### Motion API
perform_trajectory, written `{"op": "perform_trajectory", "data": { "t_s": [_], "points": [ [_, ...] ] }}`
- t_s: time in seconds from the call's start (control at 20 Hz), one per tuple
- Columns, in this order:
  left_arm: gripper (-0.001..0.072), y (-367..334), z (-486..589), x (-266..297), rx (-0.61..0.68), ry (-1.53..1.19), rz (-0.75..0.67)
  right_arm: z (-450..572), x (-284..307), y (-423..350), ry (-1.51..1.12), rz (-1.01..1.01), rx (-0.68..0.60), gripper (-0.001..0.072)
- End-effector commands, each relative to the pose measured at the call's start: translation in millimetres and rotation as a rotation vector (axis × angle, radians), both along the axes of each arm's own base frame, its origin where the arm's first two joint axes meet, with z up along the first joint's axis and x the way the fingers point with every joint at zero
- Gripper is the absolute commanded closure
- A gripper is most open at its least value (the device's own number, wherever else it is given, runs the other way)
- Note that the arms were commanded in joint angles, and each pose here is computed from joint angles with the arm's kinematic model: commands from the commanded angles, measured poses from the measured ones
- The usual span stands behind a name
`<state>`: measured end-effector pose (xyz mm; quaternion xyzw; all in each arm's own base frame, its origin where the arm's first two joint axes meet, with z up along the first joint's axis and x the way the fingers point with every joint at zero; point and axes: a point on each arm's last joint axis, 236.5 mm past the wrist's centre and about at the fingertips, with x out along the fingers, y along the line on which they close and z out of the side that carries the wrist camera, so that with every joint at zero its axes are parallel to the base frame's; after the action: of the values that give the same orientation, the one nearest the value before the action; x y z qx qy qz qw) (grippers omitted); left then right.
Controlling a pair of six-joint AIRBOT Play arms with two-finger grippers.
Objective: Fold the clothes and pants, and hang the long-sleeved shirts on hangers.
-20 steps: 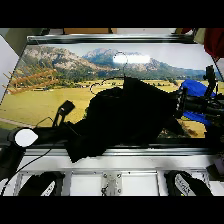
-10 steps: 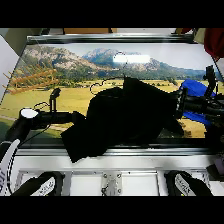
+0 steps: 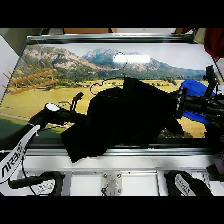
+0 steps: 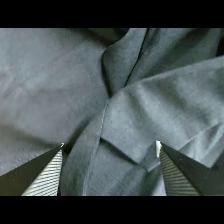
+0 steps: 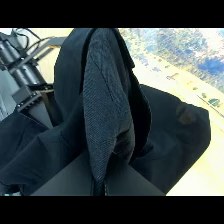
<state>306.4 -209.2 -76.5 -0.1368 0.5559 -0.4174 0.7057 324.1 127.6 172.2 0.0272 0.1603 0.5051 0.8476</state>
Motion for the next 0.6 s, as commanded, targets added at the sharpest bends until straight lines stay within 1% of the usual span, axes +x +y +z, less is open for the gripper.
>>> {"op": "perform_trajectory", "data": {
  "t_s": [0.0, 0.25, 0.4, 0.45, 0.5, 0.55],
  "points": [
    [0.0099, -9.7, -7.1, 3.6, -0.007, 0.016, -0.036, 0.1, 0.0, 0.2, 0.000, 0.001, 0.000, 0.0702],
    [0.0099, -21.9, -0.8, -15.7, -0.045, 0.068, -0.122, 0.1, 0.1, 0.2, 0.000, 0.001, 0.000, 0.0702],
    [0.0099, -23.4, -12.9, -34.7, 0.028, 0.068, -0.217, 0.1, 0.0, 0.1, 0.000, 0.001, 0.000, 0.0702],
    [0.0102, -23.2, -15.5, -38.3, 0.045, 0.078, -0.226, 0.2, 0.0, 0.3, 0.000, 0.001, 0.000, 0.0702],
    [0.0287, -23.9, -15.5, -39.8, 0.047, 0.090, -0.222, 0.1, 0.0, 0.2, 0.000, 0.001, 0.000, 0.0702],
    [0.0582, -24.2, -13.7, -40.0, 0.040, 0.094, -0.222, 0.3, 0.0, 0.2, -0.001, 0.001, 0.001, 0.0702]
  ]
}}
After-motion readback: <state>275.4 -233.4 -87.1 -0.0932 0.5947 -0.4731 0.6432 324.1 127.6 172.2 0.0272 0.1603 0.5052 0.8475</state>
